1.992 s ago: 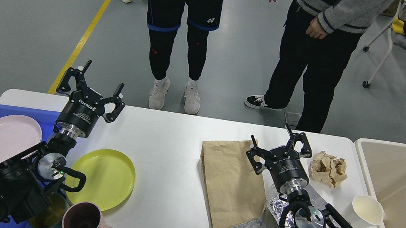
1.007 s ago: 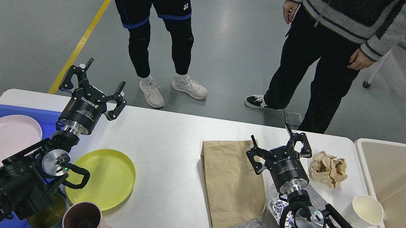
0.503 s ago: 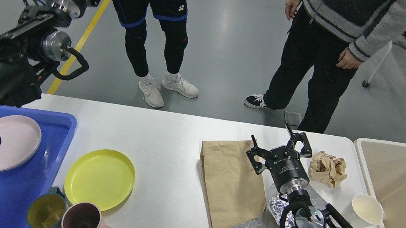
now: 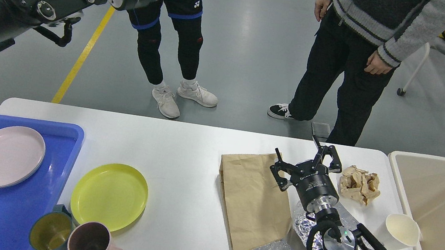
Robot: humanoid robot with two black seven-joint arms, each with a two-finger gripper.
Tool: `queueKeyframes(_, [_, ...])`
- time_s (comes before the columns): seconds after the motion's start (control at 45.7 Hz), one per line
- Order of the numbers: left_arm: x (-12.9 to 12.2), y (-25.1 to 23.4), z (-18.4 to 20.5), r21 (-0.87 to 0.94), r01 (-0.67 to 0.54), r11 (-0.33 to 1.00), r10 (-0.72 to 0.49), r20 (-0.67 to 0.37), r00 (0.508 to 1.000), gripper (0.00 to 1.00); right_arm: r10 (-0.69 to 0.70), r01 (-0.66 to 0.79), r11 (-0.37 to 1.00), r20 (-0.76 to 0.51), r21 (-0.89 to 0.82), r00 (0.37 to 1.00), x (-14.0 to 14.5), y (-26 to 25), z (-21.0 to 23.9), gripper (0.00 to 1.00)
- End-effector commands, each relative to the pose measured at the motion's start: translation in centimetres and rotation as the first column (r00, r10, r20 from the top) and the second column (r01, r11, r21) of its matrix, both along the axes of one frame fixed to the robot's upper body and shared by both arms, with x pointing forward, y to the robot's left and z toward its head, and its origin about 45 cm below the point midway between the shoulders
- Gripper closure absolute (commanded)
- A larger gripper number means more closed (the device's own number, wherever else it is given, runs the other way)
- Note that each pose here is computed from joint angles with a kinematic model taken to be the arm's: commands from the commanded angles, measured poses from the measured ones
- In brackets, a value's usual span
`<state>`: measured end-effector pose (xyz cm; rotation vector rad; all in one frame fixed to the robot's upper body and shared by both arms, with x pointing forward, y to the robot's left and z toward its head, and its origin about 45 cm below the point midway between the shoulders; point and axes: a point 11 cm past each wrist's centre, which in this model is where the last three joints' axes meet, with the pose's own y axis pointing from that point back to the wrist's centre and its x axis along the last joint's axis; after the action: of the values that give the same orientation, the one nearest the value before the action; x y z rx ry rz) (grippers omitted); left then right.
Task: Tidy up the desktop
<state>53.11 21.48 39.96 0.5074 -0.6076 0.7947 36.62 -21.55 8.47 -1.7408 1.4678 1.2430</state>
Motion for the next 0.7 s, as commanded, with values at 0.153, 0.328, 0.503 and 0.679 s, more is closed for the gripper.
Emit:
queueKeyframes(0.153, [-7.3,0.3,-3.5,0.356,0.301,0.885,-0.072,-0.534,0.843,0.0,-0.001,0.001,1.0,0.0,0.0,1.0,0.0,0.0,0.0,0.0])
queueKeyframes(0.328, [-11.6,-1.2,-4.4,0.356,0.395,0.847,-0.066,-0.666,0.743,0.0,0.0,0.0,1.0,0.001,0.0,1.0,0.0,0.0,0.0,0.0])
queueKeyframes(0.503, [-12.2,-6.4,-2.2,0.441,0.483,0.757,-0.115,-0.637,0.762,0.0,0.001,-0.001,1.0,0.001,-0.001,1.0,0.0,0.0,0.0,0.0])
queueKeyframes(0.679, [-12.7,-8.3,-2.6,0.463,0.521,0.717,-0.132,-0.643,0.754,0.0,0.0,0.0,1.0,0.001,0.0,1.0,0.0,0.0,0.0,0.0])
